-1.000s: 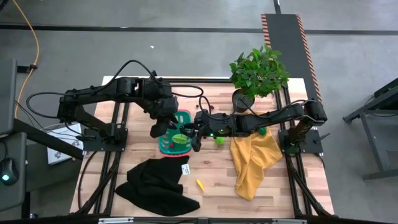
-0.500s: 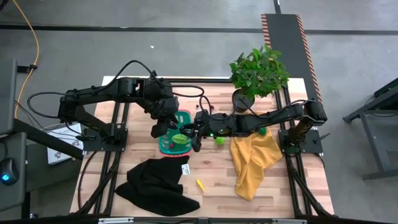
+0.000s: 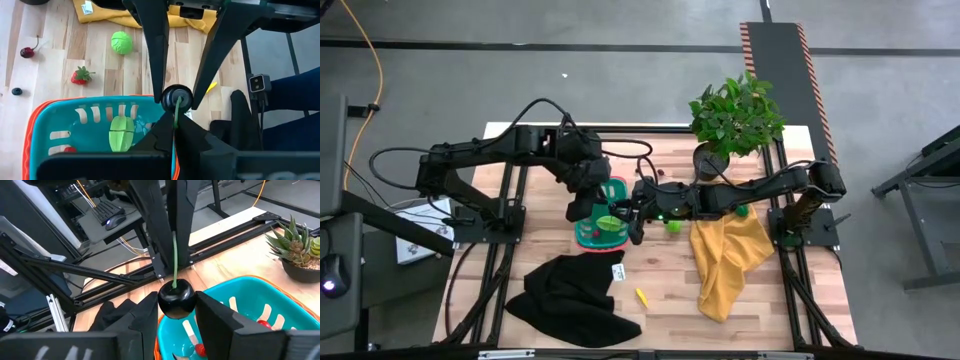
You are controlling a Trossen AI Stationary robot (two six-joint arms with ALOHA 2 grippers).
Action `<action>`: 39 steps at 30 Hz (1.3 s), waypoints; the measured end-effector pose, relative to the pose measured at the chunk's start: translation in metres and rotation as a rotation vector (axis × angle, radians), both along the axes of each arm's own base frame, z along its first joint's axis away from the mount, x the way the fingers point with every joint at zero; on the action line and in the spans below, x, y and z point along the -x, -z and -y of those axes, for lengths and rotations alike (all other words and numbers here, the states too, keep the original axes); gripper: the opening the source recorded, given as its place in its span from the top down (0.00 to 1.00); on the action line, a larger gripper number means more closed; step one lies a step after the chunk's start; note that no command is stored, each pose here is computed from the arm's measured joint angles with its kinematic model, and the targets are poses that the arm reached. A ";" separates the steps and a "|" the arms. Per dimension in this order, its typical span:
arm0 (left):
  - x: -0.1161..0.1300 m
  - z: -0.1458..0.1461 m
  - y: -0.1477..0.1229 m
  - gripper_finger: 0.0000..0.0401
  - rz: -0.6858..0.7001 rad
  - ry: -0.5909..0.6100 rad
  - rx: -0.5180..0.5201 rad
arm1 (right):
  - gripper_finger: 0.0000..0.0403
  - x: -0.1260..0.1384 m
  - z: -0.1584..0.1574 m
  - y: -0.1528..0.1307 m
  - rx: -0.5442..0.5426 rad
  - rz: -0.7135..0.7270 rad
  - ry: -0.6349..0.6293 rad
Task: Pick and placing Produce into tupperware
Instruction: Put the black cherry in the green basket
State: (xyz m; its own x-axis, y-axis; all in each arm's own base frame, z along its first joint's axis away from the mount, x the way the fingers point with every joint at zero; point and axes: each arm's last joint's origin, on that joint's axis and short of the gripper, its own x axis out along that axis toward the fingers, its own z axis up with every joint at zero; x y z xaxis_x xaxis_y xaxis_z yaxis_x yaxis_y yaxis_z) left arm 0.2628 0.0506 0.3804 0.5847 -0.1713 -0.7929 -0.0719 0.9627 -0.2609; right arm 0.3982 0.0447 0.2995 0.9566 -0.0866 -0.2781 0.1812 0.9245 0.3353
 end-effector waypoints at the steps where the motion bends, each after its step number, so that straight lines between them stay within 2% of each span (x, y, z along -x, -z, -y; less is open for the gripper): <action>1: 0.000 0.000 0.000 0.98 0.002 0.001 -0.001 | 0.72 0.000 0.000 0.000 0.000 0.000 0.000; 11: 0.001 0.001 0.000 0.93 -0.002 0.017 0.023 | 0.72 0.000 0.000 0.000 0.000 0.000 0.000; 24: 0.001 0.001 0.000 0.79 -0.001 0.012 0.018 | 0.72 0.000 0.000 0.000 0.000 0.000 0.000; 39: -0.001 0.000 -0.001 0.78 0.024 0.012 0.012 | 0.72 0.000 0.000 0.000 0.000 0.000 0.001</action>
State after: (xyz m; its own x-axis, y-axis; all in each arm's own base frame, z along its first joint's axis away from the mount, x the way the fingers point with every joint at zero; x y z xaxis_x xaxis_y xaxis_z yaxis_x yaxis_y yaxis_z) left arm 0.2640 0.0505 0.3819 0.6013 -0.1876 -0.7767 -0.0543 0.9602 -0.2739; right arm 0.3982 0.0446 0.2995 0.9566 -0.0874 -0.2780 0.1819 0.9244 0.3352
